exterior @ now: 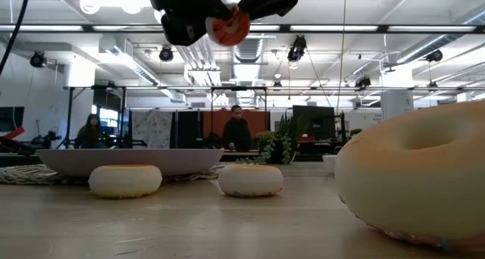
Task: Pick & Place donuts
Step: Put the small pink donut on the purple plate
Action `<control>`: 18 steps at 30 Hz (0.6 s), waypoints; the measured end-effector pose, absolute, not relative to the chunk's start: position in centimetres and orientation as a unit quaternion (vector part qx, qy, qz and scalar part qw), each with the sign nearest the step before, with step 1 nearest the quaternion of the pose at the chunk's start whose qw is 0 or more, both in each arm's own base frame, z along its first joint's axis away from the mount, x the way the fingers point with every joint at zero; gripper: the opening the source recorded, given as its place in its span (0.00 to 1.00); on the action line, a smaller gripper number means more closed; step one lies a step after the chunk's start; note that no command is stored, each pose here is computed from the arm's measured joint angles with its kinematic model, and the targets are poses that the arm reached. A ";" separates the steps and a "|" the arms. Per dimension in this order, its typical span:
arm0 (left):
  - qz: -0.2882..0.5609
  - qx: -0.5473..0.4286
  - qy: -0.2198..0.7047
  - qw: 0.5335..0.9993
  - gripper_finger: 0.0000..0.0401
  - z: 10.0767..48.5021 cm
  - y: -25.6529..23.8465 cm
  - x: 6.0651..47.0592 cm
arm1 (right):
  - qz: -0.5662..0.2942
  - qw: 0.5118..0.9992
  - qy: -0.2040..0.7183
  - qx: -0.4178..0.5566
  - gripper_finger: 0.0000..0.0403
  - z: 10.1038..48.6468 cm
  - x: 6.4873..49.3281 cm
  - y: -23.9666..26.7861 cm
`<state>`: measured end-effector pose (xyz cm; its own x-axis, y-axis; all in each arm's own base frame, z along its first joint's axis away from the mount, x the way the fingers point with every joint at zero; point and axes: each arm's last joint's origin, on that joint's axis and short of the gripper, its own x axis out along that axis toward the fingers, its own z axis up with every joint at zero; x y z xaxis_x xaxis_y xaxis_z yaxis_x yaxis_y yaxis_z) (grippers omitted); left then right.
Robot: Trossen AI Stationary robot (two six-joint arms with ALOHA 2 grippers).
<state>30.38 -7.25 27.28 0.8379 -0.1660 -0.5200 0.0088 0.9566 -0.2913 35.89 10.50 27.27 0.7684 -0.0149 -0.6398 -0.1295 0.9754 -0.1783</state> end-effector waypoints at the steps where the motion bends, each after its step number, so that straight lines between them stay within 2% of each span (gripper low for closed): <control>1: -0.049 -0.141 0.278 0.949 0.00 27.4 -7.3 30.4 | 0.027 0.933 0.341 -0.110 0.50 27.2 35.9 10.4; 12: -0.054 -0.146 0.272 0.950 0.00 27.5 -7.1 30.5 | 0.023 0.933 0.344 -0.108 0.49 26.9 35.9 10.3; 18: -0.052 -0.147 0.268 0.951 0.00 27.6 -7.0 30.6 | 0.018 0.933 0.345 -0.099 0.38 26.8 35.9 10.0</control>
